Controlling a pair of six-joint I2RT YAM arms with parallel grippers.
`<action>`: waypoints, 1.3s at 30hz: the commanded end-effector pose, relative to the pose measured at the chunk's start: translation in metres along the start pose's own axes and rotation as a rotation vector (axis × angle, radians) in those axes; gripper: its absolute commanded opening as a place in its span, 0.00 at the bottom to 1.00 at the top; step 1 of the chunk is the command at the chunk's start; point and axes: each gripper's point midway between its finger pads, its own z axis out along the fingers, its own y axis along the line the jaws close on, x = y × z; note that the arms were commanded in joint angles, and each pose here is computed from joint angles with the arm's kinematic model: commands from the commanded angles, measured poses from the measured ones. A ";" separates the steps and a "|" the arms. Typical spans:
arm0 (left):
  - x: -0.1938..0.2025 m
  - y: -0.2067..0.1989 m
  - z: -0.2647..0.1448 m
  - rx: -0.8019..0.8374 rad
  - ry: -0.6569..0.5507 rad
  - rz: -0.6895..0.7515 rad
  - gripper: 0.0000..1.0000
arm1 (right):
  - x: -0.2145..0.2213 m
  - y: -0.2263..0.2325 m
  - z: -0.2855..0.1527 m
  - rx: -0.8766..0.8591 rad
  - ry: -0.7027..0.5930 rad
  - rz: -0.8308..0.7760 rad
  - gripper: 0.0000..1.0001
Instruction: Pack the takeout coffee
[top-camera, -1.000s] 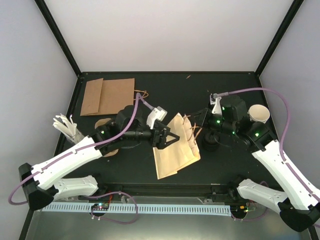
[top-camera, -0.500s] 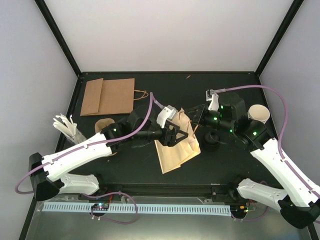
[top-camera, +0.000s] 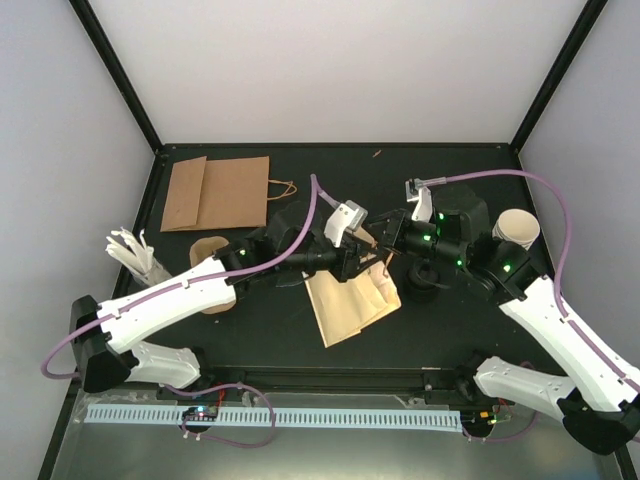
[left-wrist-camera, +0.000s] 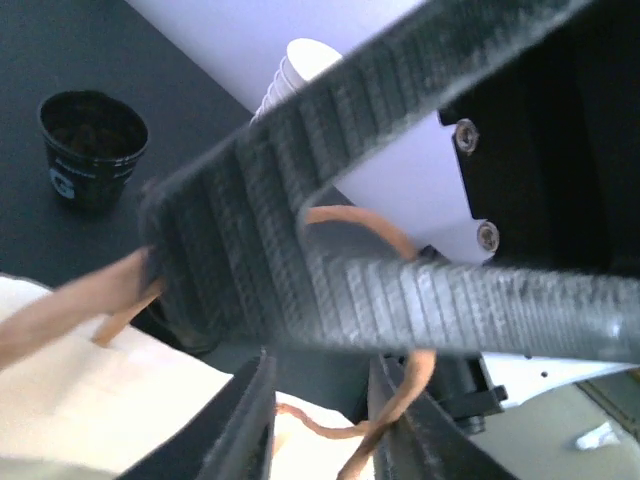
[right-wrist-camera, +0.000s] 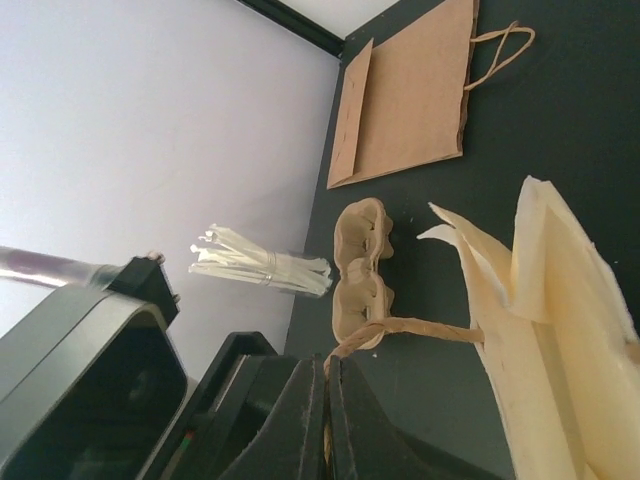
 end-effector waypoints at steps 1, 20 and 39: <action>-0.019 -0.010 0.002 0.013 -0.048 0.025 0.12 | -0.002 0.016 -0.003 -0.051 -0.009 -0.005 0.01; -0.027 -0.007 -0.051 -0.055 -0.147 0.047 0.02 | -0.033 0.012 -0.078 0.044 -0.290 -0.339 0.71; -0.043 -0.021 -0.074 -0.039 -0.142 0.119 0.02 | 0.030 -0.104 -0.053 0.318 -0.078 -0.348 0.77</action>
